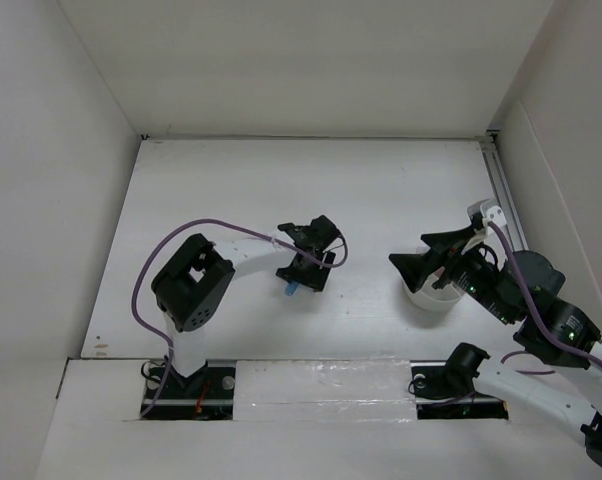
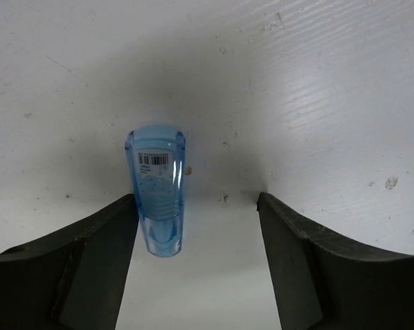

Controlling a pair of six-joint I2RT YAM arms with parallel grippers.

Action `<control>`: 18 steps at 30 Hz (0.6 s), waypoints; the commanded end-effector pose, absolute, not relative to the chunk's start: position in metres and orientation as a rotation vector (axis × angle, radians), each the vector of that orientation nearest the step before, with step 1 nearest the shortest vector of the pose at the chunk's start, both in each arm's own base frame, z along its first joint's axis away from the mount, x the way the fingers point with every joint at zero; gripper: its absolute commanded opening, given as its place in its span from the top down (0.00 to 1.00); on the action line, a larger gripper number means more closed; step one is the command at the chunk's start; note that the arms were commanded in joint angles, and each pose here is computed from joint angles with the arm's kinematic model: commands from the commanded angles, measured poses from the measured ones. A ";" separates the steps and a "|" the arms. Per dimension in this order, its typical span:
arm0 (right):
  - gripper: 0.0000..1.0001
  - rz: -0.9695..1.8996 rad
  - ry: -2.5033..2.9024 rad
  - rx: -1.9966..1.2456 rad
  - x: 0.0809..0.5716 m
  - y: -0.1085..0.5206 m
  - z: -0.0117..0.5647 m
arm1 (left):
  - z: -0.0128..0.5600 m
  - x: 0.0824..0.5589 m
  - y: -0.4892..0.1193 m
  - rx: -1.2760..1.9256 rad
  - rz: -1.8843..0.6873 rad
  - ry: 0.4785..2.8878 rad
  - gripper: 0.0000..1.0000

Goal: Sort the stationery into containers
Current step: Pick up the stationery from the center of the board.

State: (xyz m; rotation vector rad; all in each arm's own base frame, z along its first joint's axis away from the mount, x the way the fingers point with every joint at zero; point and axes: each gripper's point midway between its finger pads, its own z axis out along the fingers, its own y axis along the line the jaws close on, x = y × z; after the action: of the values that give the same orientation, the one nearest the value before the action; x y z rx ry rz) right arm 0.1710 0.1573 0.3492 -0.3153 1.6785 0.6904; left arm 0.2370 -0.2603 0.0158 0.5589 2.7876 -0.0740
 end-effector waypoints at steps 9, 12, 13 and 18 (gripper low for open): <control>0.03 0.738 1.600 -0.300 0.164 0.154 0.370 | -0.033 0.211 -0.215 0.563 0.179 2.982 0.69; 0.04 0.737 1.601 -0.300 0.165 0.156 0.367 | -0.039 0.210 -0.220 0.552 0.133 3.005 0.94; 0.04 0.744 1.601 -0.308 0.164 0.157 0.367 | -0.042 0.211 -0.217 0.541 0.142 3.014 1.00; 0.05 0.734 1.590 -0.305 0.164 0.154 0.369 | -0.031 0.227 -0.235 0.493 0.056 2.950 1.00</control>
State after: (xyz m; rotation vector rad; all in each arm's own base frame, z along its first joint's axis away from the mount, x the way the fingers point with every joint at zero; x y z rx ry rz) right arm 0.1661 0.1526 0.3548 -0.3116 1.6507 0.7040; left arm 0.2449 -0.2627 0.0150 0.5138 2.8243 -0.0832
